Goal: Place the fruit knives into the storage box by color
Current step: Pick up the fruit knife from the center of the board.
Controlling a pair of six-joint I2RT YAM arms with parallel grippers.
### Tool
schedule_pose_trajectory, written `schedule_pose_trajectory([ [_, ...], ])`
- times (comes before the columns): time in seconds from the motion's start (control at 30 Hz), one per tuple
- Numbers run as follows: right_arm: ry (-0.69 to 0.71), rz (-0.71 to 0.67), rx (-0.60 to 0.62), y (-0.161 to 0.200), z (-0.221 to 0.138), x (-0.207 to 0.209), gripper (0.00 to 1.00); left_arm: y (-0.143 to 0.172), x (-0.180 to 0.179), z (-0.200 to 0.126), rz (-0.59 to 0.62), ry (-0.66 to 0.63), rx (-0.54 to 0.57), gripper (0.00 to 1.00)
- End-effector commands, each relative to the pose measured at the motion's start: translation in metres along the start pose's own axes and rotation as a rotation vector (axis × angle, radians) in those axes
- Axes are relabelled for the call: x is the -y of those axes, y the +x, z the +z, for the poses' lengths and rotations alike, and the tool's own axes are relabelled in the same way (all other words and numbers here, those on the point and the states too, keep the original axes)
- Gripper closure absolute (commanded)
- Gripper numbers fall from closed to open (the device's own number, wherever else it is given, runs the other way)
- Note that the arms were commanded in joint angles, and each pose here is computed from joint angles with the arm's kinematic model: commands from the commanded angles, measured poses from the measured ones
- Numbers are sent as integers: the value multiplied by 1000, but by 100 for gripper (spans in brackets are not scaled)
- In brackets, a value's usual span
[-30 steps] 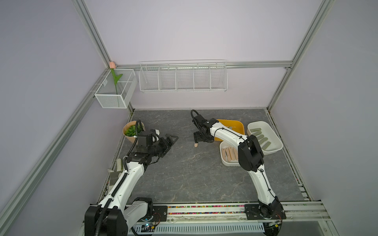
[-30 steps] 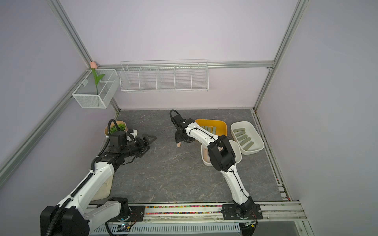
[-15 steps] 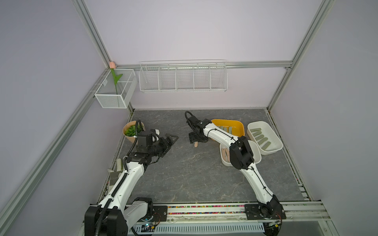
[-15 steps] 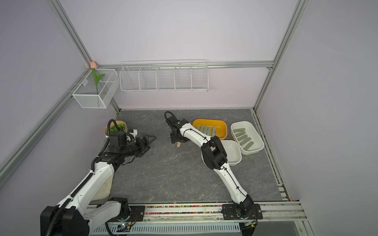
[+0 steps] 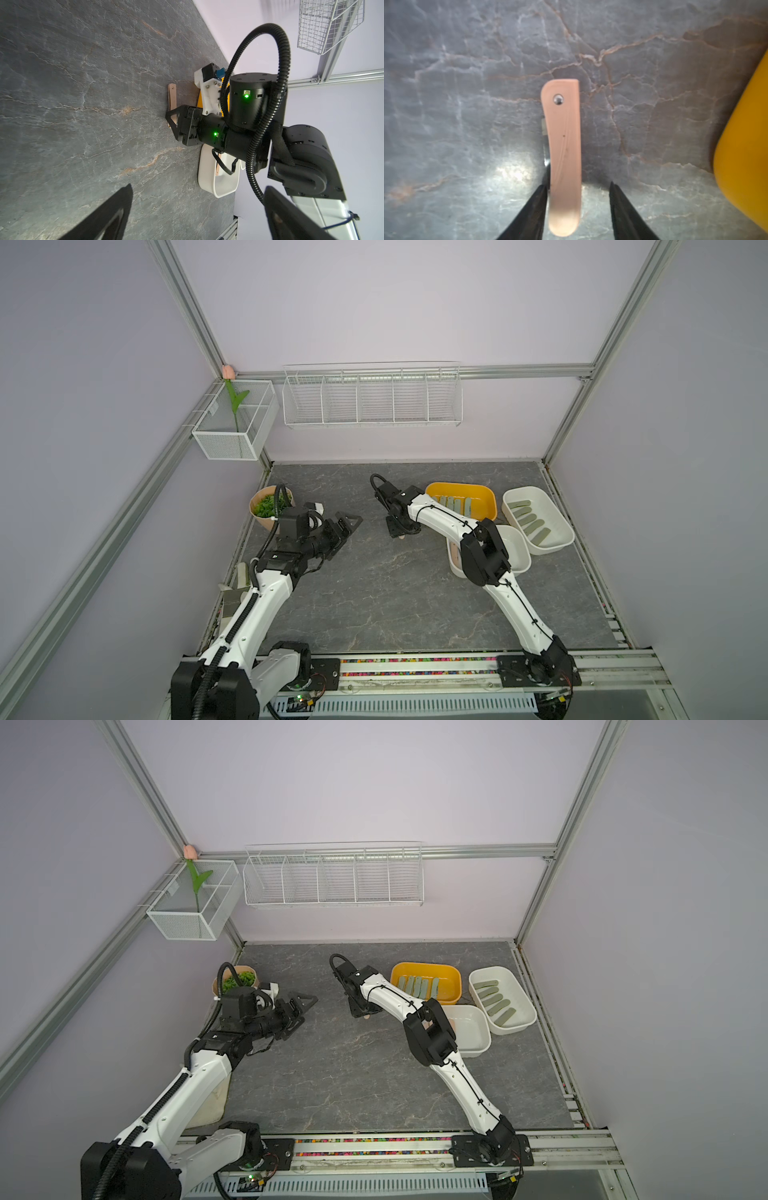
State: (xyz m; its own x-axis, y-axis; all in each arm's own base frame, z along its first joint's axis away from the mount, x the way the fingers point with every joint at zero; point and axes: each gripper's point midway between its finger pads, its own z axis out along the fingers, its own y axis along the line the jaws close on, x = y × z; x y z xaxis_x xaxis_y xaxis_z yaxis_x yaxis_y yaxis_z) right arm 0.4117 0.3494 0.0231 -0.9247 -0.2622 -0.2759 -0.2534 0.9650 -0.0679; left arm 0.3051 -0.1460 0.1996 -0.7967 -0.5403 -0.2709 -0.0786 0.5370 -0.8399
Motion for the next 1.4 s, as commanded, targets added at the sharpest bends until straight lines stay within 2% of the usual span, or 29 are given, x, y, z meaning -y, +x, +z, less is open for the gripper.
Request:
schedule_pose_trajectory([
  [0.0,-5,-1,-38,13,5,3,57,0,1,-3,-5,12,9,1],
  [0.17,-79,24,-36,13,7,-6,61,-1,1,-3,-5,11,10,1],
  [0.37,-90,27,-43,15,8,-6,68,-1,1,-3,-4,11,11,1],
  [0.57,-113,28,-11,11,-6,-7,76,-2,1,-2,-7,9,13,1],
  [1.13,-205,34,149,-1,-88,2,79,-7,11,-5,-8,27,30,1],
  [1.37,-203,83,208,9,-119,40,79,0,31,-1,30,46,15,1],
])
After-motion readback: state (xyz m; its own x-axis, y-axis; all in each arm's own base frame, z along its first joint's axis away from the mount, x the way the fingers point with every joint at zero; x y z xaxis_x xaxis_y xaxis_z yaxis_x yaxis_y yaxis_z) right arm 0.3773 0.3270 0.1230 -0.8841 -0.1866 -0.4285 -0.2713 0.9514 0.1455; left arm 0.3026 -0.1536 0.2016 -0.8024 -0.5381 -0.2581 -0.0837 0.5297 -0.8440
